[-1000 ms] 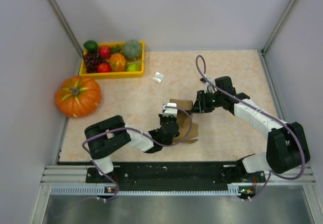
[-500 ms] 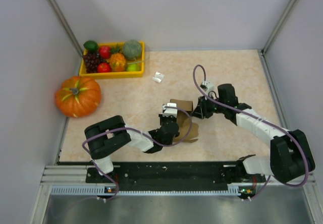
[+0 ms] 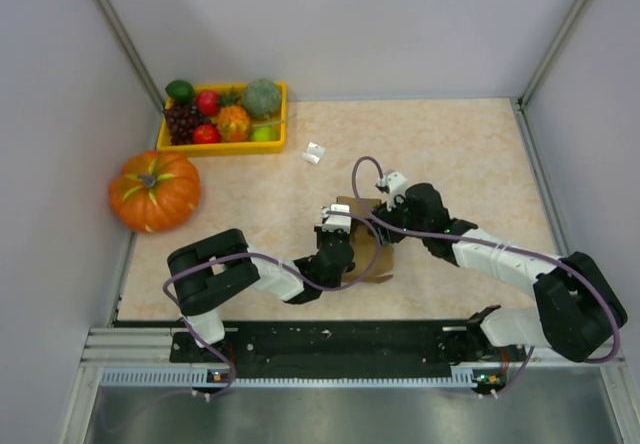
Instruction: Fold the paper box
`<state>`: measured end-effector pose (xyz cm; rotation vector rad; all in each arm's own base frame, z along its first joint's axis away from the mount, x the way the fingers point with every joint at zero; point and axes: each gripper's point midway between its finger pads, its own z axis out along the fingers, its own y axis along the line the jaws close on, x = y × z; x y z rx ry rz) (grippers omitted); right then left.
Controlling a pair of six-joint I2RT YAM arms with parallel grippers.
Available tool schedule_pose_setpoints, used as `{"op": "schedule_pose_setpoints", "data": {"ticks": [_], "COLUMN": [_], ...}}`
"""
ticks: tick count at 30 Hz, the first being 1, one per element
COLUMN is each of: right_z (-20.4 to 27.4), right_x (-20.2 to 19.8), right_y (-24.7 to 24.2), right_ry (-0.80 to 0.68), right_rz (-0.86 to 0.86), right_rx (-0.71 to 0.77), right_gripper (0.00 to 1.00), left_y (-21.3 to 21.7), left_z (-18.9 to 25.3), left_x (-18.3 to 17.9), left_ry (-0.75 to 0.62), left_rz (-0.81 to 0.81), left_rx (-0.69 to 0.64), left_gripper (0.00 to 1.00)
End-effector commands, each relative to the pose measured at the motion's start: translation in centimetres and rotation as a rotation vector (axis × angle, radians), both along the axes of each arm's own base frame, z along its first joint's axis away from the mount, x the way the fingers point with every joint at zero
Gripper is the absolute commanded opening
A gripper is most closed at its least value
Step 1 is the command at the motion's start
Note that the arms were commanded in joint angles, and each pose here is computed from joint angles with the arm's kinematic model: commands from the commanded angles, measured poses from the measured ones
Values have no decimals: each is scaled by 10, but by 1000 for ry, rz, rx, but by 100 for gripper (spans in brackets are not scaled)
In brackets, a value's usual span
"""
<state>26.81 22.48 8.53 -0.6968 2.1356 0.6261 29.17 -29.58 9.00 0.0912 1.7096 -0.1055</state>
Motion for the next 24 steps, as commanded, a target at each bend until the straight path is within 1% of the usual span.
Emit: {"op": "schedule_pose_setpoints", "data": {"ticks": [1,4,5,6,8,10,11,12,13,14,15,16,17,18,20,24], "right_z": [24,25,30,27,32,23,28,28,20,19,18,17,24,18,19,21], "right_x": [45,53,56,56,55,52,54,53,55,51,53,52,55,51,53,57], "right_y": [-13,-14,-8,-7,3,9,14,17,13,16,11,11,12,8,6,9], "right_ry": [-263,-311,-338,-346,-409,-445,-477,-508,-525,-549,-572,-577,-597,-599,-612,-618], "right_rz": [-218,-283,-286,-301,-319,-348,-362,-362,-400,-406,-454,-464,-484,-486,-507,-532], "right_rx": [-99,-99,-67,-70,-59,-107,-93,-113,-154,-155,-162,-148,-101,-101,-84,-63], "right_gripper": [50,50,50,50,49,49,48,47,45,44,41,39,38,36,35,28], "left_y": [-3,-3,-3,-3,-2,-3,-3,-3,-3,-3,-2,-3,-2,-1,1,3], "left_z": [13,12,11,11,13,15,15,16,17,16,15,14,13,12,12,15], "left_x": [0,-1,0,0,0,0,0,1,2,1,1,0,1,0,0,0], "left_ry": [-24,-22,-23,-25,-30,-38,-40,-44,-46,-46,-43,-40,-40,-39,-40,-52], "left_rz": [-3,-4,-1,0,4,1,-1,3,5,5,9,8,11,12,16,29], "left_rx": [-64,-72,-72,-67,-73,-77,-75,-73,-78,-80,-86,-100,-100,-95,-101,-112], "left_gripper": [0,0,0,0,0,0,0,0,0,0,0,0,0,0,0,0]}}
